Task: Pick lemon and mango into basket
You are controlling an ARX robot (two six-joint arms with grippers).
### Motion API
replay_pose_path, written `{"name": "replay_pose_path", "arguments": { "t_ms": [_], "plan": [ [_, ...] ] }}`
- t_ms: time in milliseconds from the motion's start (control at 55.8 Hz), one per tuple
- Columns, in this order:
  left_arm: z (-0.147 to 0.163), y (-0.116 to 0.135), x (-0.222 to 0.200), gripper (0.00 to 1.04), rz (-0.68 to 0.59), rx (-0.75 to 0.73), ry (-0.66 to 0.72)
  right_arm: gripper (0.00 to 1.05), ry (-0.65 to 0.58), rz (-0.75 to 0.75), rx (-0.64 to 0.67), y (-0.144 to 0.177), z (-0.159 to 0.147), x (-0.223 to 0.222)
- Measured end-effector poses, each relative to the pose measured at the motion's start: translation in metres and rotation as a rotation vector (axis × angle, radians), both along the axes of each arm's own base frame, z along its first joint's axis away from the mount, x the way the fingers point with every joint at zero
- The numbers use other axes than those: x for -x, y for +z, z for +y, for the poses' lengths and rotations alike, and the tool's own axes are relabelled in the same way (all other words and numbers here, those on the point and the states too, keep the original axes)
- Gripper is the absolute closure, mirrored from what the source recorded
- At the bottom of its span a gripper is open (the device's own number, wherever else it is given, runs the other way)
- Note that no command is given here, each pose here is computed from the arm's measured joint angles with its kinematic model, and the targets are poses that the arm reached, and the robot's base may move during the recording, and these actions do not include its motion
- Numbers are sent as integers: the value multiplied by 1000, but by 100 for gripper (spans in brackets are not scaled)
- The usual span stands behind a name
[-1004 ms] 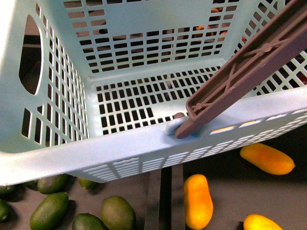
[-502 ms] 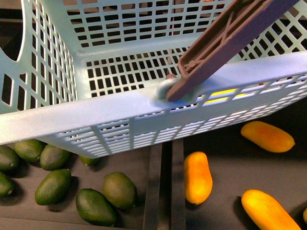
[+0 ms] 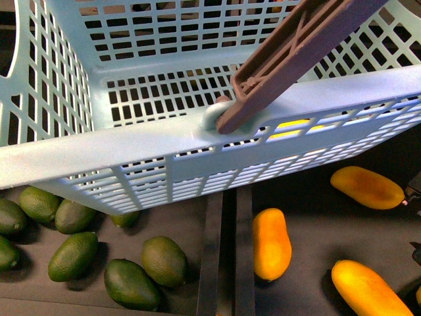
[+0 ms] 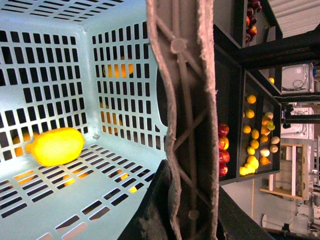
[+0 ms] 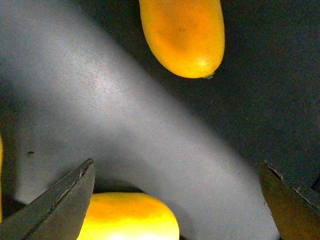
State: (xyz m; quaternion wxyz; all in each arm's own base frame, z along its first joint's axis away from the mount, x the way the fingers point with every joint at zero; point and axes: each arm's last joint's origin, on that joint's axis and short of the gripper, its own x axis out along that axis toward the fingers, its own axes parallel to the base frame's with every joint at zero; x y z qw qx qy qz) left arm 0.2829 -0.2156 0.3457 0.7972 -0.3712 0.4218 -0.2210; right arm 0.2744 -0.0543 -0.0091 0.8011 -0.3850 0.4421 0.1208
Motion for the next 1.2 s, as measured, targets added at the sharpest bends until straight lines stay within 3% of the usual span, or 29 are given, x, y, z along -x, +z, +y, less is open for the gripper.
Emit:
{"name": "replay_pose_path", "arguments": {
  "t_ms": [448,950,1093,1201],
  "plan": [
    [0,0,0,98,-1,-1,1,9,26,-23,-44,-26,14,-76],
    [0,0,0,98,0,0,0,9,-122,-27,-161,-52,16,-112],
    [0,0,0,98,0,-1,0,33,-173,-30,-228,-55,22,-113],
    [0,0,0,98,0,0,0,39,-206,-32,-264,-54,21,-110]
  ]
}}
